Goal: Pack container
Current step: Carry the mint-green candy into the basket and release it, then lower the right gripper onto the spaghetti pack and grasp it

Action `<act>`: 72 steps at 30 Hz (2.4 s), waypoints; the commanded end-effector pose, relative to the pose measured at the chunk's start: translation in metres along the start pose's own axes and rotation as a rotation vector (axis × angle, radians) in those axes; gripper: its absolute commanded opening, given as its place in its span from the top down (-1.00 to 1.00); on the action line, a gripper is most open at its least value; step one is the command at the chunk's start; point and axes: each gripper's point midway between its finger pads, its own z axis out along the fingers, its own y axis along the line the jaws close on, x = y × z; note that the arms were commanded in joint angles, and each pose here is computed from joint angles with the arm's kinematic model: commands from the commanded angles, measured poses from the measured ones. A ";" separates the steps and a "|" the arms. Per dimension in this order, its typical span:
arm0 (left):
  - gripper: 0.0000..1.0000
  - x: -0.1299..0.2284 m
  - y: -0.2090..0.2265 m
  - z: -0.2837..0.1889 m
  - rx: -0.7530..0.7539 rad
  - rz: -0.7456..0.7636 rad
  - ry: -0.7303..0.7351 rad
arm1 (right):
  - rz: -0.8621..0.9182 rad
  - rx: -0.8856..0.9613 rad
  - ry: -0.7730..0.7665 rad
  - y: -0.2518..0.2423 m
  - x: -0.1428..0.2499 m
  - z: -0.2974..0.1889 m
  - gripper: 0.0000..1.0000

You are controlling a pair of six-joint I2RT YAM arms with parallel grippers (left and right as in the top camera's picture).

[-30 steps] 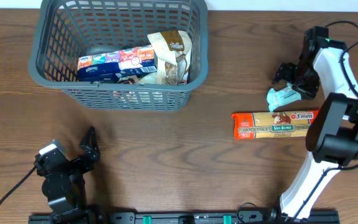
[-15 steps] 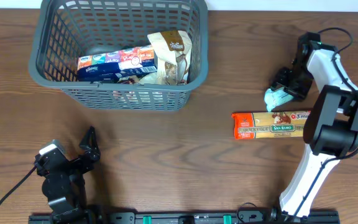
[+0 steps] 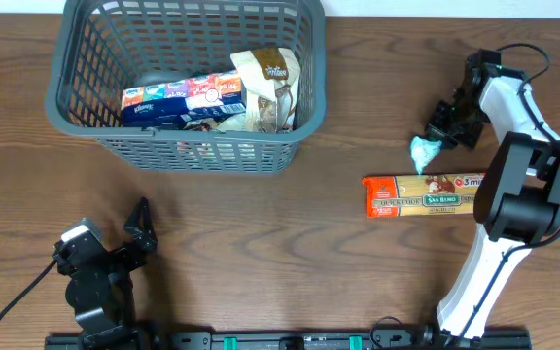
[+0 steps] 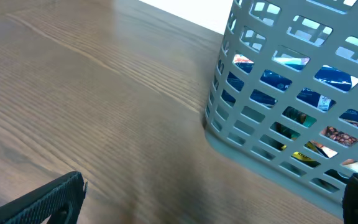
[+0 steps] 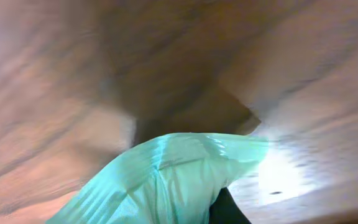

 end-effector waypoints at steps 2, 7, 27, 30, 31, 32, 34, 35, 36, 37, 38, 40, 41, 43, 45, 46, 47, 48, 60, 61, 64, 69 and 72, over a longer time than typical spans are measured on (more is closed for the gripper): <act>-0.97 0.009 0.001 0.003 0.002 -0.004 0.018 | -0.080 -0.277 -0.067 0.063 -0.018 -0.053 0.97; -0.97 0.009 0.001 0.003 0.002 -0.004 0.018 | -0.262 -0.492 -0.208 0.126 -0.024 -0.138 0.98; -0.97 0.009 0.001 0.003 0.002 -0.004 0.018 | -1.116 -0.779 -0.700 0.339 0.160 -0.326 0.97; -0.97 0.009 0.001 0.003 0.002 -0.004 0.018 | -1.169 -0.772 -0.649 0.351 0.179 -0.307 0.20; -0.97 0.009 0.001 0.003 0.002 -0.004 0.018 | -1.174 -0.771 -0.642 0.353 0.182 -0.304 -0.51; -0.97 0.009 0.001 0.003 0.002 -0.004 0.018 | -1.180 -0.770 -0.642 0.353 0.183 -0.304 -0.97; -0.97 0.009 0.001 0.003 0.002 -0.004 0.018 | -1.168 -0.745 -0.661 0.351 0.179 -0.306 -0.99; -0.97 0.009 0.001 0.003 0.002 -0.004 0.018 | -1.155 -0.728 -0.671 0.347 0.174 -0.307 -0.98; -0.97 0.009 0.001 0.003 0.002 -0.004 0.018 | -1.122 -0.700 -0.681 0.340 0.167 -0.310 -0.98; -0.97 0.009 0.001 0.003 0.002 -0.004 0.018 | -1.080 -0.672 -0.685 0.333 0.160 -0.310 -0.99; -0.97 0.009 0.001 0.003 0.002 -0.004 0.018 | -1.036 -0.641 -0.687 0.325 0.153 -0.311 -0.99; -0.97 0.009 0.001 0.003 0.002 -0.004 0.018 | -0.922 -0.552 -0.692 0.300 0.133 -0.312 -0.98; -0.97 0.009 0.001 0.003 0.002 -0.004 0.018 | -0.844 -0.501 -0.693 0.283 0.121 -0.313 -0.98; -0.97 0.009 0.001 0.003 0.002 -0.004 0.018 | -0.720 -0.423 -0.694 0.255 0.104 -0.314 -0.99; -0.97 0.009 0.001 0.003 0.002 -0.004 0.018 | -0.538 -0.338 -0.691 0.218 0.086 -0.317 -0.98; -0.97 0.009 0.001 0.003 0.002 -0.004 0.018 | -0.436 -0.302 -0.681 0.198 0.080 -0.317 -0.99; -0.97 0.009 0.001 0.003 0.002 -0.004 0.018 | -0.348 -0.274 -0.667 0.181 0.075 -0.316 -0.99; -0.97 0.009 0.001 0.003 0.002 -0.004 0.018 | -0.259 -0.249 -0.642 0.163 0.073 -0.314 -0.98; -0.97 0.009 0.001 0.003 0.002 -0.004 0.018 | 0.178 -0.118 -0.419 0.051 0.060 -0.281 -0.98; -0.97 0.009 0.001 0.003 0.002 -0.004 0.018 | 0.226 -0.100 -0.405 0.044 0.059 -0.274 -0.98; -0.97 0.009 0.001 0.003 0.002 -0.004 0.018 | 0.336 -0.061 -0.361 0.025 0.055 -0.247 -0.98; -0.97 0.009 0.001 0.003 0.002 -0.004 0.018 | 0.389 -0.035 -0.313 0.012 0.045 -0.190 -0.99; -0.97 0.009 0.001 0.003 0.002 -0.004 0.018 | 0.393 -0.018 -0.291 0.006 0.045 -0.159 -0.99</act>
